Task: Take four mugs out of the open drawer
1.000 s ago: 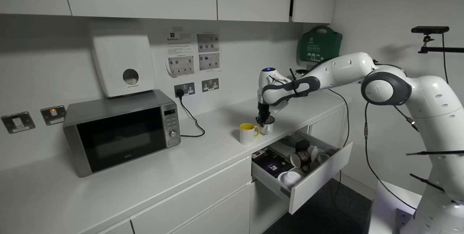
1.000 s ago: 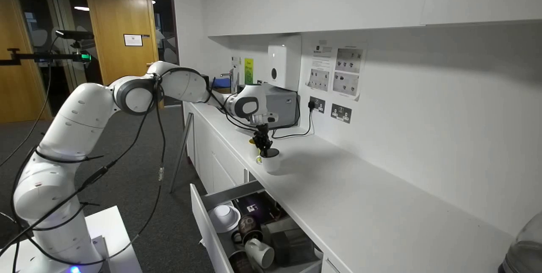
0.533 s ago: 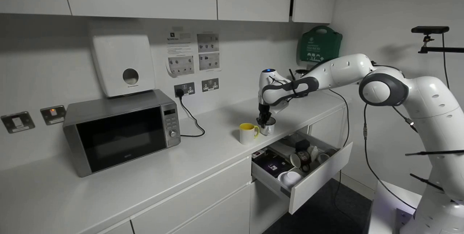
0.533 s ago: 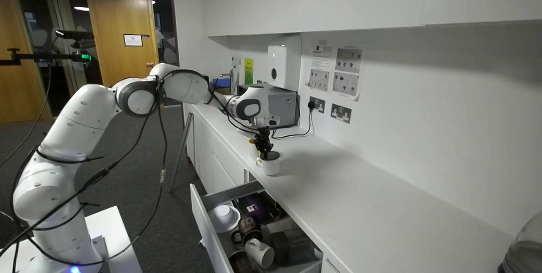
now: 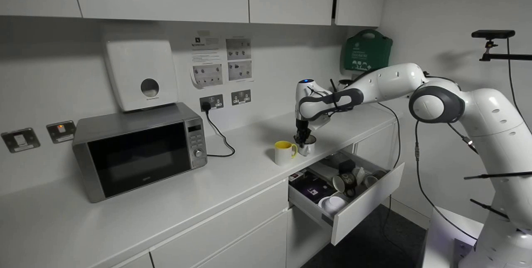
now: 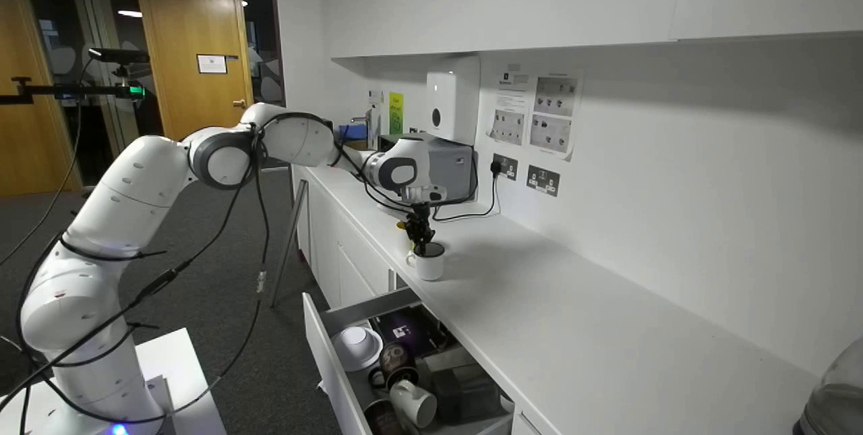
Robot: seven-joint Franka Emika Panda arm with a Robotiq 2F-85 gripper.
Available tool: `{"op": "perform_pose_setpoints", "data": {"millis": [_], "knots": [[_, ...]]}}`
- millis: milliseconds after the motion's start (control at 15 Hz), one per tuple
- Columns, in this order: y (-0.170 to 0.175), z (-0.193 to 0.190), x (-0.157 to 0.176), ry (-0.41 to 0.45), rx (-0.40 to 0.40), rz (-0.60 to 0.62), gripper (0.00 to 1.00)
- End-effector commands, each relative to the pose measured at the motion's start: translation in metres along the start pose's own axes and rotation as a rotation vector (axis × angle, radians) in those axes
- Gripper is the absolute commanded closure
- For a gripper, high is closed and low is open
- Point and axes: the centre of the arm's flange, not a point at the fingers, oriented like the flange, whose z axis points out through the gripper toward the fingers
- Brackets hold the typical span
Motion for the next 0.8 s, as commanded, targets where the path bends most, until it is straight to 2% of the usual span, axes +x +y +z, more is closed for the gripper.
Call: {"op": "perform_pose_setpoints", "data": {"millis": [0, 533, 733], "knots": [[0.004, -0.0104, 0.0126, -0.014, 0.022, -0.008, 0.59], [0.0052, -0.0126, 0.0097, -0.028, 0.015, -0.001, 0.01], [0.0109, -0.0173, 0.0069, -0.021, 0.013, 0.01, 0.0]]}}
